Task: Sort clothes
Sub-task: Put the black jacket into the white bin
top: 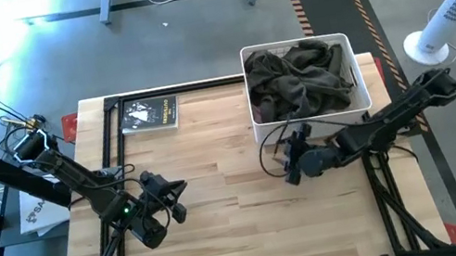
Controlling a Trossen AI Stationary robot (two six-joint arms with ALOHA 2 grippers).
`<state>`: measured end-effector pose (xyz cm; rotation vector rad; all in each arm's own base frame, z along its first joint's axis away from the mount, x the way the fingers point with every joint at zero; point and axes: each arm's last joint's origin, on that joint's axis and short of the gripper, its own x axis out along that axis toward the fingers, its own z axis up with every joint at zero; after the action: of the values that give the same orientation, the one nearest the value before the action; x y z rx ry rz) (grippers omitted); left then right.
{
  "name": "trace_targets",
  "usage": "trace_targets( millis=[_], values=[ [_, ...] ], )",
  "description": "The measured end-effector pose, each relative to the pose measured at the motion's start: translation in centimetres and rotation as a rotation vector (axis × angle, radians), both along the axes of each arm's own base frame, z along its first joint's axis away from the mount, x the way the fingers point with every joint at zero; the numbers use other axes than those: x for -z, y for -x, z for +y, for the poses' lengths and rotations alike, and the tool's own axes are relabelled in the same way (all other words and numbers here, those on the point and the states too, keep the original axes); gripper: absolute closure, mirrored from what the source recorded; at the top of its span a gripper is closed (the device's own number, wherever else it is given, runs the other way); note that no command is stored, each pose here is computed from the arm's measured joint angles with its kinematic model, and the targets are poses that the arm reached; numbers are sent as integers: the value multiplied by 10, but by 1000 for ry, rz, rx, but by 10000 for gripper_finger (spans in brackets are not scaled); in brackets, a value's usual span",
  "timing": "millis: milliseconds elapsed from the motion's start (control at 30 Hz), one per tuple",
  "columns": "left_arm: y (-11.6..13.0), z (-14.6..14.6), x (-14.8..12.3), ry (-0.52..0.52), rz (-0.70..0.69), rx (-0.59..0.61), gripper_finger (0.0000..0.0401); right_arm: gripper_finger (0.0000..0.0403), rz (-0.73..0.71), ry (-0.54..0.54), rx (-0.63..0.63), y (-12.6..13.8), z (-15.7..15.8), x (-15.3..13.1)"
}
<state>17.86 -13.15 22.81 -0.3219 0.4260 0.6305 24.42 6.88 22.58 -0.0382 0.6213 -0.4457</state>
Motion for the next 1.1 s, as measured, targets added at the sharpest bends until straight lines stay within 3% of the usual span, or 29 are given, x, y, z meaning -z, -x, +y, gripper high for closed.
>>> trace_targets(
  millis=[233,400,467,567,733,800,933,1100],
  values=[
    [0,0,0,0,-1,0,353,154,-179,92,44,1,-26,-82],
    [0,0,0,0,-1,0,353,154,-198,96,216,18,-73,-129],
    [0,0,0,0,-1,0,353,154,-167,36,303,26,-94,-134],
    [0,0,0,0,-1,0,353,154,-81,-146,377,36,-122,-127],
    [0,0,0,0,0,0,353,154,-31,-355,293,44,-143,-121],
    [0,0,0,-1,-1,-1,353,154,-69,-334,260,44,-146,-126],
    [0,0,0,-3,-2,-1,353,154,-183,-179,202,38,-150,-140],
    [0,0,0,-4,-2,-2,353,154,-241,-105,265,25,-181,-138]
  ],
)
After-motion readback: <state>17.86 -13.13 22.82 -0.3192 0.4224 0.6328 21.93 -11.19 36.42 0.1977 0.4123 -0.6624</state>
